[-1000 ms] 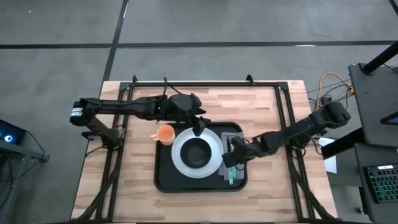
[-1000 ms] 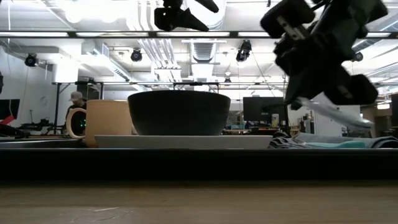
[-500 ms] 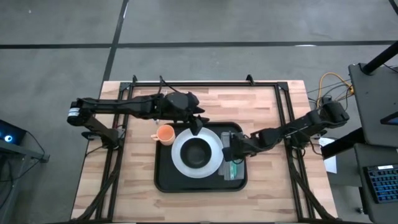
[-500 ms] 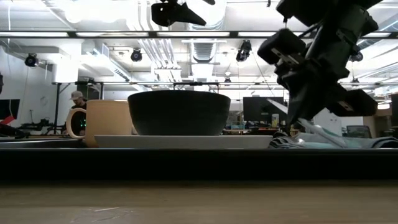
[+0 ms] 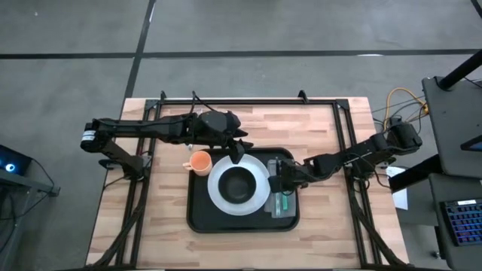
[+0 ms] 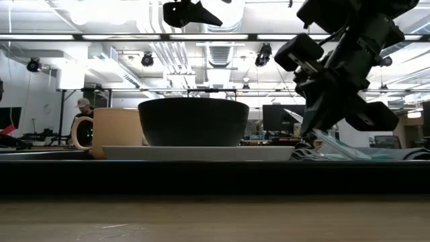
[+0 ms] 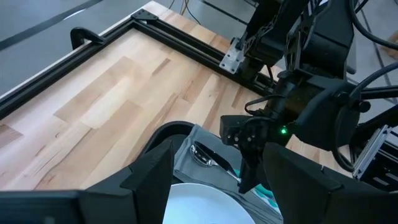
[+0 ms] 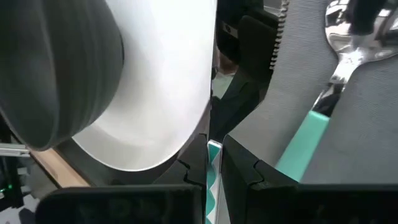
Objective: Set up tray
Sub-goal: Put the blue knife on the gray napkin
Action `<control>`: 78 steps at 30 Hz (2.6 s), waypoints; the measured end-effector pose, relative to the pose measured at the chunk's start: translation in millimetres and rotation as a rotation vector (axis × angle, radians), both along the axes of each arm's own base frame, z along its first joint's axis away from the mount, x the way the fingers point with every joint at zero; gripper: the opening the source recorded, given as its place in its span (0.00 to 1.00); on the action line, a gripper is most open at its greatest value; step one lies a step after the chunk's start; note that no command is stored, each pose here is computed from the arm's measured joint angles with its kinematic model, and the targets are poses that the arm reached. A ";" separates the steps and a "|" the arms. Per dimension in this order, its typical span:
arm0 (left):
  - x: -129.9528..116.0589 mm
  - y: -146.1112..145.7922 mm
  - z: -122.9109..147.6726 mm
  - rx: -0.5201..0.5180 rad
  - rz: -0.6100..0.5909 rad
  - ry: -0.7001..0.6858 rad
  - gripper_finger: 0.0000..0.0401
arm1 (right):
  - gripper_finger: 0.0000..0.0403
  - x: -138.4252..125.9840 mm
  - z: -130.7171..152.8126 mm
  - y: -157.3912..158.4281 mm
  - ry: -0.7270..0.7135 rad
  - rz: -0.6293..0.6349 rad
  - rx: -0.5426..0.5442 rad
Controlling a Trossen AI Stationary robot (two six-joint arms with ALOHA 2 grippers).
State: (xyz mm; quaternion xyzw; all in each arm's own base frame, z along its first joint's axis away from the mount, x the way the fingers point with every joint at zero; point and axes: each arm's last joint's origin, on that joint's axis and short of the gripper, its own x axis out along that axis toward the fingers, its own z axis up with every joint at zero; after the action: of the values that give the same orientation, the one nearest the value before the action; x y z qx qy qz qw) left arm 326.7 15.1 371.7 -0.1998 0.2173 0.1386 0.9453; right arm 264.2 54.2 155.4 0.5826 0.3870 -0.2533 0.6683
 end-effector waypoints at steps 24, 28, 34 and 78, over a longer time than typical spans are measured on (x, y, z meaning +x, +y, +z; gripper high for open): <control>0.3 -1.8 0.0 -0.024 -0.059 -0.001 0.56 | 0.15 -3.7 -3.7 -0.7 0.041 0.016 0.014; 0.4 -1.7 0.2 -0.019 -0.062 -0.002 0.56 | 0.14 3.3 5.8 0.7 -0.001 0.027 0.014; 1.0 -1.6 1.5 -0.008 -0.067 -0.015 0.56 | 0.14 9.3 7.3 5.3 -0.002 0.060 -0.005; -16.8 -3.2 9.2 -0.009 -0.105 0.021 0.57 | 0.02 33.2 -7.1 27.1 0.250 0.026 -0.156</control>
State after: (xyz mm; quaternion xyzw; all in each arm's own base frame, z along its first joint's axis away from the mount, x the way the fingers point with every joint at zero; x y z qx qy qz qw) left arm 309.9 11.9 380.9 -0.1908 0.2379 0.0899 0.9481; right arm 297.4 81.3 148.2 0.4877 0.4540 -0.3445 0.6613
